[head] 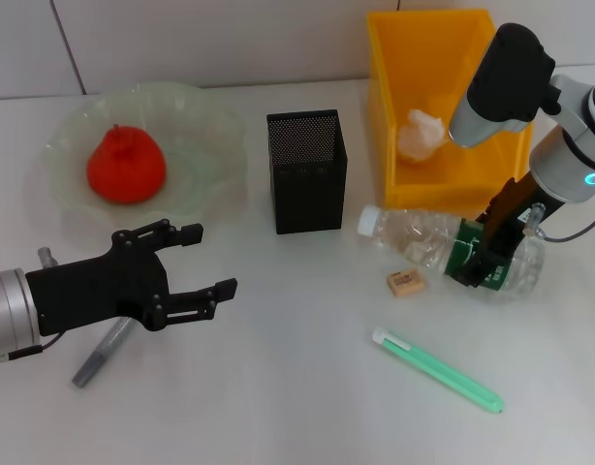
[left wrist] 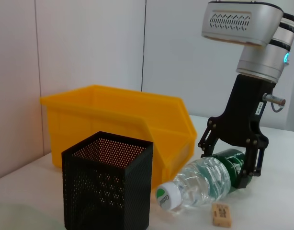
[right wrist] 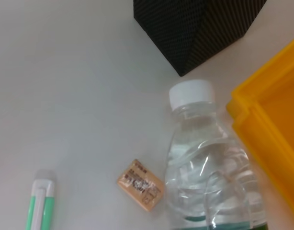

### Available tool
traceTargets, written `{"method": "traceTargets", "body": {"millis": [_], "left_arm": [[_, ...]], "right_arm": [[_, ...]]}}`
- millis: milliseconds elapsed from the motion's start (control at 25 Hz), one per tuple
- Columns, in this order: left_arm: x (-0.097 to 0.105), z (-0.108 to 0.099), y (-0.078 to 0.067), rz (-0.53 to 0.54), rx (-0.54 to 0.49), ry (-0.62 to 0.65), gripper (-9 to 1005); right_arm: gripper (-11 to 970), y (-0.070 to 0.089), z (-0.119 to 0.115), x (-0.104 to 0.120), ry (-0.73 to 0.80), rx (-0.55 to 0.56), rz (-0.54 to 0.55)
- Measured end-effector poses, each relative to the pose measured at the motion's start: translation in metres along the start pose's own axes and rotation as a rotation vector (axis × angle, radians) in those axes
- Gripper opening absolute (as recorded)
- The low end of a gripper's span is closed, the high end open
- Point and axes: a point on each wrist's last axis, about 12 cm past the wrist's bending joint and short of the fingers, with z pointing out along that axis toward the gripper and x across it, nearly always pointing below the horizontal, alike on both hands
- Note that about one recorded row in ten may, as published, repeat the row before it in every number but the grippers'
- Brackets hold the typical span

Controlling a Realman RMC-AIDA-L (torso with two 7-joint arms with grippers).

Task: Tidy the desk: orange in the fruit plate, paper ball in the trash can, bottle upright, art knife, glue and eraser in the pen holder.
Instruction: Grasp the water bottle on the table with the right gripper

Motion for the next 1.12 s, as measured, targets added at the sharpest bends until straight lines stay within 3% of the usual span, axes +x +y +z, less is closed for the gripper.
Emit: {"method": "traceTargets", "body": {"millis": [1120], "left_arm": [[0.001, 0.0, -0.001, -0.003, 0.001, 0.0, 809]], "right_arm": [[840, 0.003, 0.014, 0.005, 0.014, -0.016, 0.012]]}}
